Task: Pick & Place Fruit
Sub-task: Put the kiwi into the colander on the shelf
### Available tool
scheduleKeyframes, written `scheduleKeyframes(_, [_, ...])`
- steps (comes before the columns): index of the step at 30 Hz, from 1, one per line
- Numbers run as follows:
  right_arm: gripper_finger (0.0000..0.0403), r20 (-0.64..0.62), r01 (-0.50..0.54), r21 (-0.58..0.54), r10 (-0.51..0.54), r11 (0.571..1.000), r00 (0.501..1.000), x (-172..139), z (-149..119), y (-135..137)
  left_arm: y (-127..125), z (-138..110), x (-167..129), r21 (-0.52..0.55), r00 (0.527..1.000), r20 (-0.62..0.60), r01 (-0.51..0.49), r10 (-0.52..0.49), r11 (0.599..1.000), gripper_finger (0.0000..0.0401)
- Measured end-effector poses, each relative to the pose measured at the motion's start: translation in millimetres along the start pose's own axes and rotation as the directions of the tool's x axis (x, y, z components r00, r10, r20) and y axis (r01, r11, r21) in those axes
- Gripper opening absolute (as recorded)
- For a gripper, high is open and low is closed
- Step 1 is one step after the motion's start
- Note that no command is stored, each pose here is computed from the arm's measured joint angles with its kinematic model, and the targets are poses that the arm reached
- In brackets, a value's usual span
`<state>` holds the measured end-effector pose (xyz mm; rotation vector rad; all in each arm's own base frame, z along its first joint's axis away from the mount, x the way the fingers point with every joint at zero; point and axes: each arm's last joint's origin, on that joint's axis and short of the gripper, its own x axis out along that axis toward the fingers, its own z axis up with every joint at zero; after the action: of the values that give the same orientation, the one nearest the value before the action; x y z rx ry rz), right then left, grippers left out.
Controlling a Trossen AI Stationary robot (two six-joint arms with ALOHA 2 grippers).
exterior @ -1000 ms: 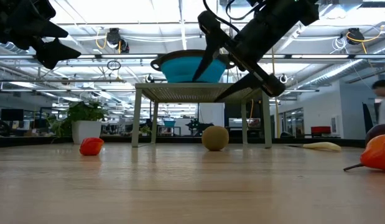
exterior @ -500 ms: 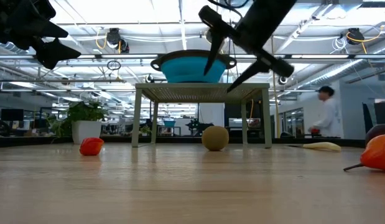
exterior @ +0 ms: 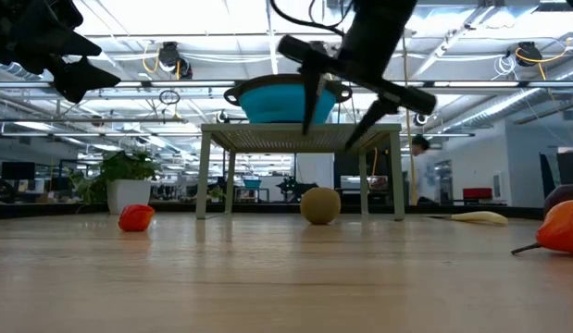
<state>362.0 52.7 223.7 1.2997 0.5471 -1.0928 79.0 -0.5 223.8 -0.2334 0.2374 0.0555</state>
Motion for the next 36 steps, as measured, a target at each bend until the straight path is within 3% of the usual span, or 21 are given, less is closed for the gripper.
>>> scheduleKeyframes(18, [0.024,0.068,0.075,0.003,-0.075,0.997,0.995,15.7,17.6,-0.2,0.0,0.0,0.0,0.004,1.0,0.0,0.0,0.0,1.0,0.0292])
scheduleKeyframes(25, [0.024,0.065,0.13,-0.01,-0.129,0.992,0.99,28.0,17.9,-4.0,0.0,0.1,0.0,0.006,1.0,0.0,0.0,0.0,1.0,0.0292])
scheduleKeyframes(36, [0.024,0.087,0.136,-0.013,-0.134,0.991,0.987,40.3,16.4,-4.2,-0.1,0.1,0.0,0.003,1.0,0.0,0.0,0.0,1.0,0.0292])
